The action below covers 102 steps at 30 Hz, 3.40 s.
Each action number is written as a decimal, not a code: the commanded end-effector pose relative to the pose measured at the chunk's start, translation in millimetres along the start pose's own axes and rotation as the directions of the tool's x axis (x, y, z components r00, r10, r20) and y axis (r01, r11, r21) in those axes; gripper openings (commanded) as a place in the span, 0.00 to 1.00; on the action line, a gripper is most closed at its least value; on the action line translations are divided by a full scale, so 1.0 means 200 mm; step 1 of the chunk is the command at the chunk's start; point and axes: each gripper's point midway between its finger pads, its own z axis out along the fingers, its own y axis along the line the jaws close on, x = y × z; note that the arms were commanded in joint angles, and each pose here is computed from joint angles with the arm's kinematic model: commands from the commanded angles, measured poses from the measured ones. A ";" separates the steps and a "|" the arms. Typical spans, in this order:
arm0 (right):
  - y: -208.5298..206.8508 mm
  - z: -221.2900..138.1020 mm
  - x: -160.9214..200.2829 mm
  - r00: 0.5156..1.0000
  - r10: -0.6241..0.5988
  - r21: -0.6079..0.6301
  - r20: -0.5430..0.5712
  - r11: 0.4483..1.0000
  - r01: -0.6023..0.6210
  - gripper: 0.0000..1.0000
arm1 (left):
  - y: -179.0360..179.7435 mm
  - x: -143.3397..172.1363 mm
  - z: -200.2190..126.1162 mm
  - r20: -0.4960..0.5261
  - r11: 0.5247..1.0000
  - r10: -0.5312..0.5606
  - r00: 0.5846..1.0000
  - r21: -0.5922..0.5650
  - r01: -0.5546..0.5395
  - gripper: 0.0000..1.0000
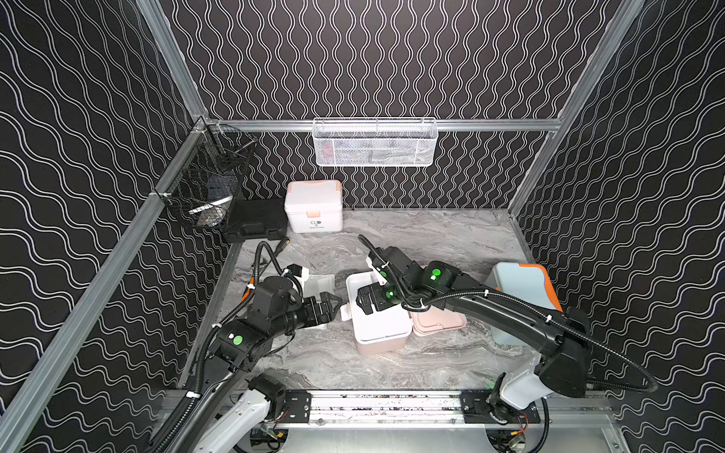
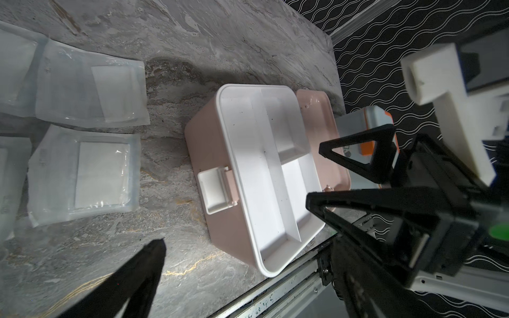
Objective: Open first aid kits and take out gauze
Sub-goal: Pick up the compartment layer from the first aid kit.
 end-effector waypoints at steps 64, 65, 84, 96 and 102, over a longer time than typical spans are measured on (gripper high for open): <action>-0.26 0.23 -0.01 0.979 0.192 0.420 -0.072 0.896 -0.144 0.00 | -0.12 0.24 0.24 -0.093 0.997 0.070 0.993 0.045 -0.066 0.99; -0.25 0.23 -0.01 0.979 0.191 0.418 -0.072 0.897 -0.144 0.00 | -0.12 0.24 0.24 -0.091 0.997 0.069 0.993 0.043 -0.066 0.99; -0.14 0.11 -0.09 0.988 0.151 0.322 -0.012 0.936 -0.139 0.00 | -0.19 0.16 0.12 0.001 0.989 0.108 0.994 0.097 -0.108 0.99; -0.08 -0.44 -0.30 0.945 0.042 0.062 0.323 0.996 -0.066 0.00 | -0.40 0.04 -0.10 0.135 0.946 0.150 0.979 0.269 -0.182 0.99; -0.18 -0.84 -0.33 0.831 0.008 0.044 0.556 0.998 -0.039 0.00 | -0.56 -0.02 -0.20 0.169 0.903 0.146 0.975 0.380 -0.202 0.99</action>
